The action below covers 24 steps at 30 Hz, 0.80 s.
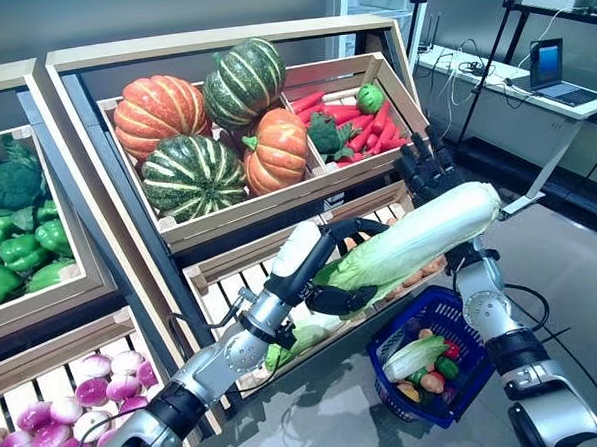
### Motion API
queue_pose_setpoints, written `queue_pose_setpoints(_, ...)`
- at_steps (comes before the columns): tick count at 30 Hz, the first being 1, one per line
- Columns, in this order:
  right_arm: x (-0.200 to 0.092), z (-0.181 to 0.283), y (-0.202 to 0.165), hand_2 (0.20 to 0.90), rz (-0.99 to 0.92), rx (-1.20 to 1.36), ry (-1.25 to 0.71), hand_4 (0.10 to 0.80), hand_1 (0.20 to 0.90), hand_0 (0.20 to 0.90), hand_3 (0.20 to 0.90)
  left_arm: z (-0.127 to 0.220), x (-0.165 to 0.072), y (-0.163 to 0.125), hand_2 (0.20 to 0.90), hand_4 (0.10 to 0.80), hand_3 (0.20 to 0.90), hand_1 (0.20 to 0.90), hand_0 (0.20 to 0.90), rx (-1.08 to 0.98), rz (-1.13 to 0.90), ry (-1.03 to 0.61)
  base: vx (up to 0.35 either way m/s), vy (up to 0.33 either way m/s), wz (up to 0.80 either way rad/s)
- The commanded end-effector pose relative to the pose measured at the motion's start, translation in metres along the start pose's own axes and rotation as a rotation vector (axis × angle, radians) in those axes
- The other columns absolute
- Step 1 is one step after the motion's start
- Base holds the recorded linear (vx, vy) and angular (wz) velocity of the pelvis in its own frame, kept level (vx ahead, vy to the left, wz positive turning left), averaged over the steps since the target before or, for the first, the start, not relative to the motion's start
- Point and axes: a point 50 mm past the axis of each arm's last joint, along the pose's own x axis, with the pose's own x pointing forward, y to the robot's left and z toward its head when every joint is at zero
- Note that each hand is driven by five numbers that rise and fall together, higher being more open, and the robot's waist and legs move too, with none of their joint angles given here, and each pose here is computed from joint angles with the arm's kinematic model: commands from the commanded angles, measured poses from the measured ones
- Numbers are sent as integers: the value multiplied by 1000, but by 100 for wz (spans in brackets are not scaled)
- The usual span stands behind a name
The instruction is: Put vegetables into the basket
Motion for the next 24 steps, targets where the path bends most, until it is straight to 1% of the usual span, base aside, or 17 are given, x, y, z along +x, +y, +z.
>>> queue_pose_setpoints(1, 16, 65, 26, 900, 124, -146, -255, 800, 900, 900, 900, 13, 26, 47, 300, 400, 300, 300, 300, -66, 252, -113, -16, -5, -4)
queue_pose_setpoints(5, -2, 45, -4, 900, 34, -293, -74, 800, 900, 900, 900, 16, 25, 49, 300, 400, 300, 300, 300, -28, 267, -123, -8, -2, 0)
queue_pose_setpoints(7, -5, 41, -7, 900, 26, -307, -47, 800, 900, 900, 900, 17, 24, 49, 300, 400, 300, 300, 300, -23, 268, -123, 0, 0, 0)
queue_pose_setpoints(8, -16, 31, -15, 900, 20, -315, 19, 800, 900, 900, 900, 17, 22, 49, 300, 400, 300, 300, 300, -14, 274, -121, -31, -12, 0)
queue_pose_setpoints(10, -26, 22, -22, 900, 21, -313, 72, 800, 900, 900, 900, 17, 22, 50, 300, 400, 300, 300, 300, -1, 284, -122, -18, -8, -1)
queue_pose_setpoints(17, -46, -5, -28, 900, 14, -258, 177, 800, 900, 900, 900, 17, 23, 53, 300, 400, 300, 300, 300, 20, 327, -125, -7, -4, -2)
queue_pose_setpoints(24, -65, -16, -37, 900, -44, -200, 168, 800, 900, 900, 900, 15, 17, 60, 300, 400, 300, 300, 300, 17, 414, -110, -3, 2, -2)
